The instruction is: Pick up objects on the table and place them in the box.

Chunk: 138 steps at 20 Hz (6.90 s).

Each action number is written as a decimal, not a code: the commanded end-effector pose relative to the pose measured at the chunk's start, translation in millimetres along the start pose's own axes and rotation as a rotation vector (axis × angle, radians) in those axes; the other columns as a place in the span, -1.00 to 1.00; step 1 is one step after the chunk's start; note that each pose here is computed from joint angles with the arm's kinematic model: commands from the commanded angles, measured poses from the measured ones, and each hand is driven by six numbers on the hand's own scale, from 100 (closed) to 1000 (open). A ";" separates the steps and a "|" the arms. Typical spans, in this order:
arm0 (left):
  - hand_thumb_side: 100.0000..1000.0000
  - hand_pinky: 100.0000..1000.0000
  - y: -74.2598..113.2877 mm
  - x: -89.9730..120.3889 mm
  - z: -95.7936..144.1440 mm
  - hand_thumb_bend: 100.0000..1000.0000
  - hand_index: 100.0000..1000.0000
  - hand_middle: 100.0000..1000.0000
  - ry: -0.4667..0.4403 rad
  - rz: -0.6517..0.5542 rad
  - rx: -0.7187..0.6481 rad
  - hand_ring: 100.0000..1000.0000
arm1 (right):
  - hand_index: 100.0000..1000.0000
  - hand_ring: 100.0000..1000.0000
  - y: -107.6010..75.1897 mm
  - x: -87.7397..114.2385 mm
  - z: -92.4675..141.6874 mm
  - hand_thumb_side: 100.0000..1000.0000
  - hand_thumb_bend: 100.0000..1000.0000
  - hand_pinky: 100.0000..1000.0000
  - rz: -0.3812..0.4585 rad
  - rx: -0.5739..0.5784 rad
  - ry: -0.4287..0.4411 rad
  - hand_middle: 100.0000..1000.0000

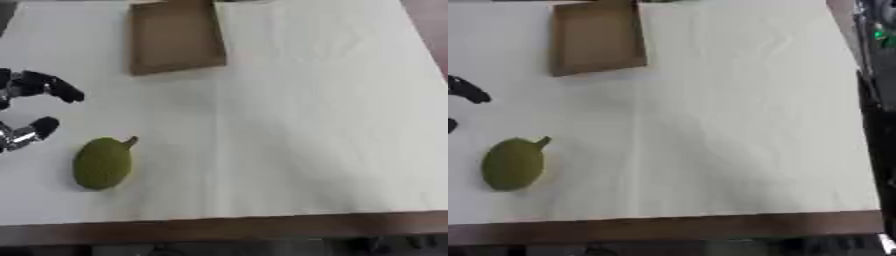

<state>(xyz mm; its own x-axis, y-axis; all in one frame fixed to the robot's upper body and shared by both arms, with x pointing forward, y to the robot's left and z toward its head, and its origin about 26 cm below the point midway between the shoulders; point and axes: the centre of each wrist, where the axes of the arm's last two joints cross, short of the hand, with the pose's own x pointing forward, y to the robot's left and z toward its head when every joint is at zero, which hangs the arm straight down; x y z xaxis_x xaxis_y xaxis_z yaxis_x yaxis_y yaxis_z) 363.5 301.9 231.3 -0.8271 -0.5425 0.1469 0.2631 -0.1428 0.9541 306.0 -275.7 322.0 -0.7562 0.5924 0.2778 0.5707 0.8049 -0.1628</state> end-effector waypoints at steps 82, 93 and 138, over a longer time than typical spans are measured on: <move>0.70 0.75 -14.4 -4.2 -30.6 -0.30 0.82 0.53 -0.307 -0.300 -0.308 0.66 | 0.69 0.45 2.4 10.6 -9.0 0.14 -1.00 0.61 -0.053 -0.027 -0.023 0.22; 0.71 0.77 -24.1 -6.9 -25.0 -0.12 0.86 0.55 -0.306 -0.334 -0.361 0.69 | 0.69 0.45 3.6 10.4 -7.7 0.14 -1.00 0.61 -0.059 -0.025 -0.021 0.22; -1.00 0.08 -3.3 -3.2 -22.7 -1.00 0.54 0.09 -0.168 -0.406 -0.334 0.05 | 0.69 0.45 1.9 6.8 -3.8 0.14 -1.00 0.62 -0.070 -0.067 0.009 0.20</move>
<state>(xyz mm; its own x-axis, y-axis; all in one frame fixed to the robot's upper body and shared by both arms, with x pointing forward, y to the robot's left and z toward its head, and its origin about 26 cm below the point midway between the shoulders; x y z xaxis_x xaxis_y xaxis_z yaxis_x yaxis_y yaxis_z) 377.5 283.0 207.9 -0.8543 -0.5195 -0.0181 0.1315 -0.2496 0.9594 307.9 -269.1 319.5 -0.7816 0.5349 0.3209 0.5350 0.8394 -0.0960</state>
